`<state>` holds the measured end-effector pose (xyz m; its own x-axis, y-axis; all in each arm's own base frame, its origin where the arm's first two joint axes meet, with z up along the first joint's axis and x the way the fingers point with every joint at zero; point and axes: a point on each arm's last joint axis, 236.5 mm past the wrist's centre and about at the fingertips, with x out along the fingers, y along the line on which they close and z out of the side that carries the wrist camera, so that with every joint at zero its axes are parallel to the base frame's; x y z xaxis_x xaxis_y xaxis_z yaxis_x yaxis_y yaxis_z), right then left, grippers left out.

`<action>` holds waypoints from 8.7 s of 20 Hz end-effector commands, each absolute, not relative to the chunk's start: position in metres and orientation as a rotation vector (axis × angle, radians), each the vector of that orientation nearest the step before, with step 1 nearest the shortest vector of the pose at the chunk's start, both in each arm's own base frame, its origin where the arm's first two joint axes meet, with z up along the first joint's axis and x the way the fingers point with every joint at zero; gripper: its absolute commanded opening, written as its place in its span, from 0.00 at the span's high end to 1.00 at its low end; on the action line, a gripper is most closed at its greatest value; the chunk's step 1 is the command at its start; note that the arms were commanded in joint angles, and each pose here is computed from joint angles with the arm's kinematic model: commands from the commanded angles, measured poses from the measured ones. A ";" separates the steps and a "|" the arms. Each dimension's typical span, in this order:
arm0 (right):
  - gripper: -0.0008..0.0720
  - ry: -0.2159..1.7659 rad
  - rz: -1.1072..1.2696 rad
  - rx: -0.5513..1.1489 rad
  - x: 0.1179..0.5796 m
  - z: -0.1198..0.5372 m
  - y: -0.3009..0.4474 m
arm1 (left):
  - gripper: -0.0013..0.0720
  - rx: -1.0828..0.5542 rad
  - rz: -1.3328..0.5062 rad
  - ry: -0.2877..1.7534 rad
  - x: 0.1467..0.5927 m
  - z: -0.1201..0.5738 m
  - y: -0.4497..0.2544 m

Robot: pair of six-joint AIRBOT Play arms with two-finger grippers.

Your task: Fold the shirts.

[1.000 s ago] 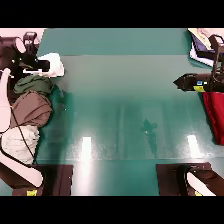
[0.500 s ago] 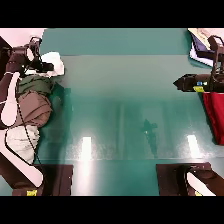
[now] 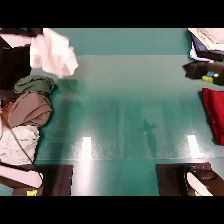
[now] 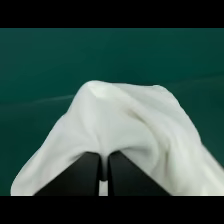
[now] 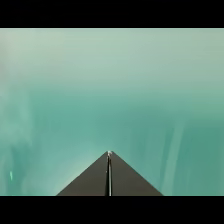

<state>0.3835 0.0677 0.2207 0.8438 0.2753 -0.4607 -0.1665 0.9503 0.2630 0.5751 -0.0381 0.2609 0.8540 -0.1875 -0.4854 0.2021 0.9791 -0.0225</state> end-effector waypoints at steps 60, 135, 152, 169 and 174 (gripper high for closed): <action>0.28 1.252 0.621 0.736 0.378 0.008 0.297 | 0.94 -0.403 -0.574 1.224 0.328 0.023 -0.184; 0.97 1.193 0.236 0.292 0.423 0.089 0.062 | 0.24 -0.479 -0.493 1.279 0.315 -0.055 -0.130; 0.97 0.648 0.150 0.258 0.364 0.277 0.022 | 0.94 -0.183 -0.595 0.480 0.344 0.324 -0.110; 0.97 0.691 0.043 0.215 0.313 0.336 -0.020 | 0.94 -0.164 -0.670 0.332 0.254 0.427 -0.137; 0.97 1.018 0.227 0.224 0.402 0.224 0.030 | 0.94 -0.381 -0.637 0.792 0.301 0.243 -0.128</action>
<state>0.3646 0.0003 0.2848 0.6617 0.2094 -0.7200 -0.0321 0.9672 0.2519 0.2916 -0.1300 0.3387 0.6558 -0.6388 -0.4024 0.4932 0.7660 -0.4122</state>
